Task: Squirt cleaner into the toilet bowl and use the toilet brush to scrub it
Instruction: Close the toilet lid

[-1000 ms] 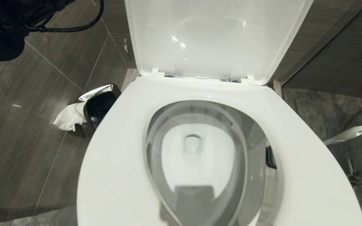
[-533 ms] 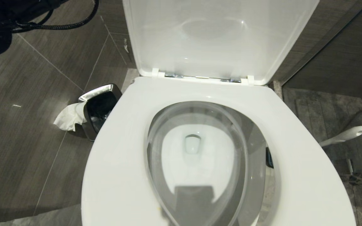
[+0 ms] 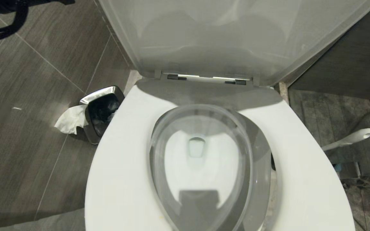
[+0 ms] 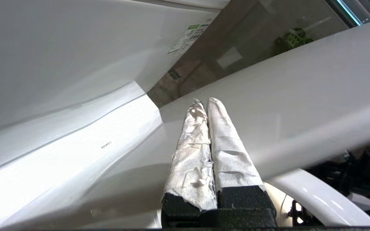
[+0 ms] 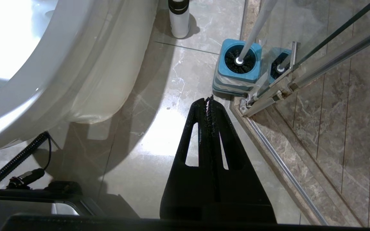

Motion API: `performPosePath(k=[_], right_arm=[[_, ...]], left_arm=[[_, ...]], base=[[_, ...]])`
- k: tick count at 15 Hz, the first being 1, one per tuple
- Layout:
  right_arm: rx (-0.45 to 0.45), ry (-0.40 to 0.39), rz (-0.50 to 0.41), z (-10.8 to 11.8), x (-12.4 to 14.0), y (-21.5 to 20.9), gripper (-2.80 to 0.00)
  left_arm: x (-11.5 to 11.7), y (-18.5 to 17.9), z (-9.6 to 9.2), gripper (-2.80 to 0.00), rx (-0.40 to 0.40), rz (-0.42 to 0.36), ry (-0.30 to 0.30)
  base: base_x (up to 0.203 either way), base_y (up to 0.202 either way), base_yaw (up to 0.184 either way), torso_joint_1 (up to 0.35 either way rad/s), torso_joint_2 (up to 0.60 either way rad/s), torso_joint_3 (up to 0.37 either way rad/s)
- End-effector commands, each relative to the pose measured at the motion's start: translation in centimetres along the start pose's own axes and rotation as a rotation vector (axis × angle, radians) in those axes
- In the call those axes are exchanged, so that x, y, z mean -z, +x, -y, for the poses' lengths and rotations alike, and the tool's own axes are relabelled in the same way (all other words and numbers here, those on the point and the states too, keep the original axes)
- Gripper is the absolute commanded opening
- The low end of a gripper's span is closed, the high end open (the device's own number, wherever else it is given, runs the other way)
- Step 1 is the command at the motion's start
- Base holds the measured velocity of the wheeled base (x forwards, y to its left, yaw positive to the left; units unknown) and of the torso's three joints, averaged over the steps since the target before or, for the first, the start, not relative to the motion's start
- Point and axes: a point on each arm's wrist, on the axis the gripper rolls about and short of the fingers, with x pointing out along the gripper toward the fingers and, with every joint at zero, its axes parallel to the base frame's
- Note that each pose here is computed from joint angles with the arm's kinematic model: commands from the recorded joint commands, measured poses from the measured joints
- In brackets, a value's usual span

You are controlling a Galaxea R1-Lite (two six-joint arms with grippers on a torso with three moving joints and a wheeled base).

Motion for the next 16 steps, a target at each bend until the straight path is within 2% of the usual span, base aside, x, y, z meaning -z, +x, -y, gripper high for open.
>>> performPosePath(k=[1,6,11,14,16], right_arm=[[-0.001,0.000,-0.001,0.0,0.0,0.0,-2.80],[-0.001,0.000,-0.002,0.0,0.0,0.0,-2.80],[-0.001,0.000,-0.001,0.0,0.0,0.0,-2.80],[-0.001,0.000,-0.001,0.0,0.0,0.0,-2.80],[-0.001,0.000,-0.001,0.0,0.0,0.0,-2.80]], left_arm=[[-1.1,-1.0,1.6,-2.80,0.004,0.017,0.028],[-0.6,-2.0,2.9,-2.80,0.018,-0.018,-0.024],[-0.3,-2.5,3.7,-2.80,0.045,-0.032,-0.040],[-0.4,-3.5,5.3,-2.80,0.099,-0.074,-0.118],[-0.4,-3.9,6.0,-2.80,0.100,-0.087,-0.139]], base=[[0.000,0.000,0.000,0.000,0.00,0.000],[0.000,0.000,0.000,0.000,0.00,0.000],[0.000,0.000,0.000,0.000,0.00,0.000],[0.000,0.000,0.000,0.000,0.00,0.000],[0.000,0.000,0.000,0.000,0.00,0.000]])
